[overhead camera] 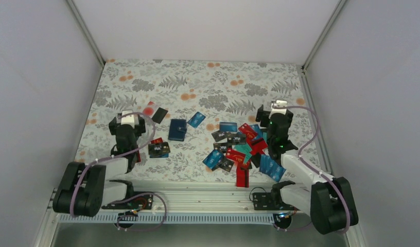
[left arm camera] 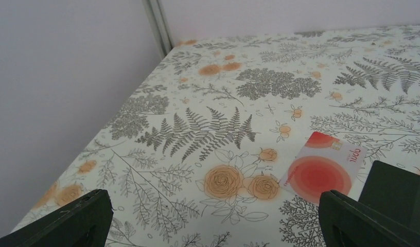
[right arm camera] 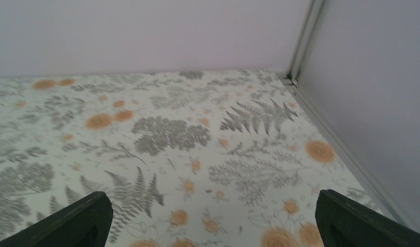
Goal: Put the credit cards into the card holder
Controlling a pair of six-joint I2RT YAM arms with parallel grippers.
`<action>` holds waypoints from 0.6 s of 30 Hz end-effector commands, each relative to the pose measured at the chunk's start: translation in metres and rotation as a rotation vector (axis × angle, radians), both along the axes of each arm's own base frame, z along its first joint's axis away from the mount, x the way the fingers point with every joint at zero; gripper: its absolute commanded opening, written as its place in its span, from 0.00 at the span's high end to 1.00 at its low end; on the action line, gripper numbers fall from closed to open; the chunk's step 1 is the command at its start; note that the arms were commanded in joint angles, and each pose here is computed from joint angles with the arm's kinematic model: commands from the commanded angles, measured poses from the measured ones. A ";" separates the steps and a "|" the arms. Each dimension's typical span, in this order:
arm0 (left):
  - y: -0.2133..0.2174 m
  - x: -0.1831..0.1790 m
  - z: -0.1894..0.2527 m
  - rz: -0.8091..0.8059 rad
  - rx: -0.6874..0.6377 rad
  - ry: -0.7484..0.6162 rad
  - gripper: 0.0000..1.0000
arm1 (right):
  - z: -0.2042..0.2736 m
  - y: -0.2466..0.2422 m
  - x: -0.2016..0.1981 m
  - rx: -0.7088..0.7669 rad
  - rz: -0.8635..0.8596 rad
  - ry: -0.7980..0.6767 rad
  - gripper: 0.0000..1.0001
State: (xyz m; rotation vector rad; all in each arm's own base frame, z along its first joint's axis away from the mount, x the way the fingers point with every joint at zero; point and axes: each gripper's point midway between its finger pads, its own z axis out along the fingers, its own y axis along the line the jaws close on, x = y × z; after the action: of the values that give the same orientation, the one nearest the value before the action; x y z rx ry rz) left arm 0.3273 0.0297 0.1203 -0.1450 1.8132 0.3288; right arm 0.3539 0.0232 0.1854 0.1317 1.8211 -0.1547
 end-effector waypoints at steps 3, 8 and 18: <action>-0.006 0.027 0.041 -0.099 -0.020 -0.192 0.00 | -0.012 -0.026 0.000 -0.004 -0.045 -0.117 0.00; -0.007 0.047 0.032 -0.155 -0.030 -0.200 0.00 | -0.029 -0.032 0.015 0.013 0.008 -0.117 0.00; -0.008 0.051 0.021 -0.185 -0.033 -0.192 0.00 | -0.039 -0.020 0.039 0.053 0.221 -0.166 0.00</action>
State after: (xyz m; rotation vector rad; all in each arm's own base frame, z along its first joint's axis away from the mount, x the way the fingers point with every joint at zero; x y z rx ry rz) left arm 0.3723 0.0278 0.1197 -0.0566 1.7130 0.1810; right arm 0.3873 -0.0127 0.1139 0.0895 1.8040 -0.0355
